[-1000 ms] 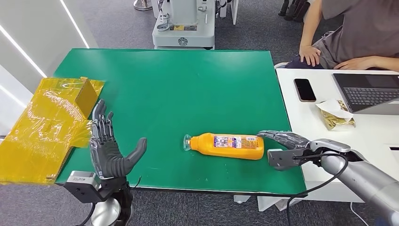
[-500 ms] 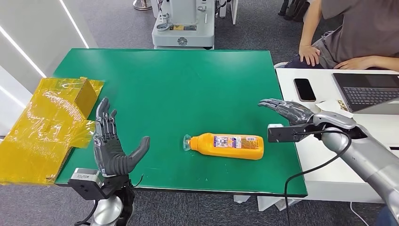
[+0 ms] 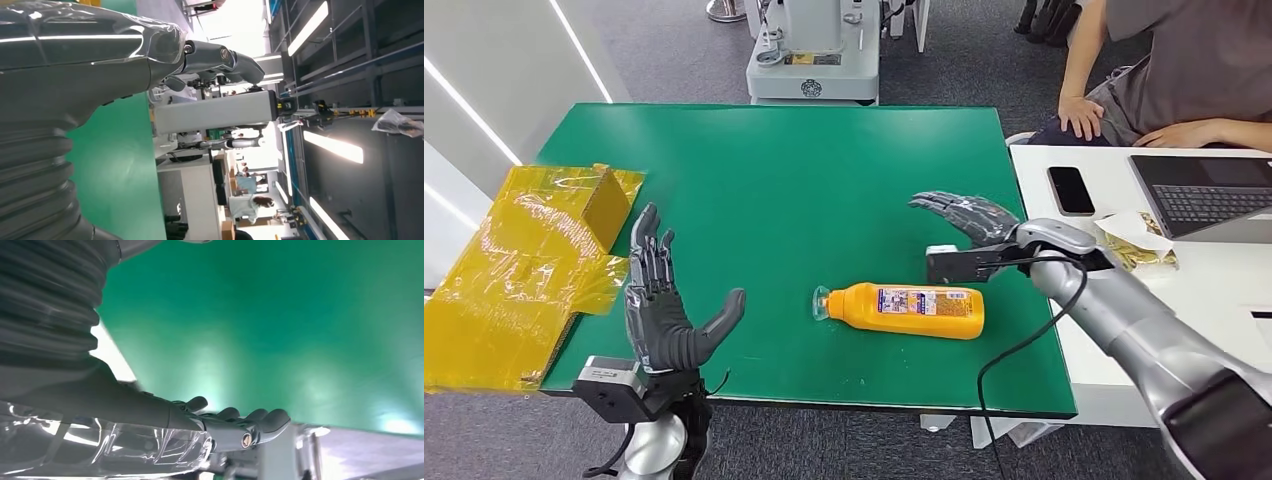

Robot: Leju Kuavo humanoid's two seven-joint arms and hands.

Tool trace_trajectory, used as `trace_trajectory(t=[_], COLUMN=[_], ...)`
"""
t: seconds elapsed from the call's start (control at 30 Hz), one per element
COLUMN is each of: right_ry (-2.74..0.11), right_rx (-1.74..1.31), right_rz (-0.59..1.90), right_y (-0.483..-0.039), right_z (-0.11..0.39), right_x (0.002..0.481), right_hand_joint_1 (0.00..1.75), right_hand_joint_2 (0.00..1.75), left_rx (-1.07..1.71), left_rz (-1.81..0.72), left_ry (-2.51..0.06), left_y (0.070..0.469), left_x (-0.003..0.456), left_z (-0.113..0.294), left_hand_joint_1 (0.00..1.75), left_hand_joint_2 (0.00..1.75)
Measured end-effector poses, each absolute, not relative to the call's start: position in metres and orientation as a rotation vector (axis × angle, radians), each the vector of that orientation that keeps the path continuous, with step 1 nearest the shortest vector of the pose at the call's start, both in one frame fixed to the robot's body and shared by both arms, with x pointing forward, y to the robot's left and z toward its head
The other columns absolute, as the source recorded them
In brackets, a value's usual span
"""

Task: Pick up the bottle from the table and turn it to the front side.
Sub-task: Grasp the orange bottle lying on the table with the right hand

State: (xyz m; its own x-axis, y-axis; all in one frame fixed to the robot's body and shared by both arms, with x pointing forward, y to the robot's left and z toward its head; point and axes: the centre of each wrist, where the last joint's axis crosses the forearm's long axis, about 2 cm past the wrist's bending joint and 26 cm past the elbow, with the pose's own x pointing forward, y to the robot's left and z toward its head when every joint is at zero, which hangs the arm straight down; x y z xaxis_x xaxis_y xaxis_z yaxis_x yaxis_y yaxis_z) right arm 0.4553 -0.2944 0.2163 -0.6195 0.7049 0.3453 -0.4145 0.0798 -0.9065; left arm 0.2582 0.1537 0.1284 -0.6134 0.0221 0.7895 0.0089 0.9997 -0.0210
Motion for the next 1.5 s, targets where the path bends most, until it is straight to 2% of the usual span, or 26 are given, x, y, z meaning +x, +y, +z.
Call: trace_trajectory(t=[0.17, 0.3, 0.87, 1.5], right_ry=[-1.501, -1.478, -1.334, -1.354], right_rx=[-0.215, -0.191, -0.186, -0.037], right_rz=[1.672, 1.676, 1.663, 1.661], right_y=[-0.257, -0.248, -0.259, -0.239], right_z=[0.200, 0.193, 0.182, 0.184], right_x=[0.455, 0.454, 0.456, 0.454], right_hand_joint_1=[0.00, 0.00, 0.00, 0.00], right_hand_joint_2=[1.75, 1.75, 1.75, 1.75], left_rx=[-0.029, -0.032, 0.096, 0.107], left_rz=[0.018, 0.013, 0.050, 0.037], left_ry=[-2.245, -2.247, -2.244, -2.225], left_y=[0.152, 0.151, 0.150, 0.146], left_x=[0.264, 0.269, 0.271, 0.271], left_z=[0.134, 0.135, 0.133, 0.136], left_hand_joint_1=[0.00, 0.00, 0.00, 0.00], left_hand_joint_2=[1.75, 1.75, 1.75, 1.75])
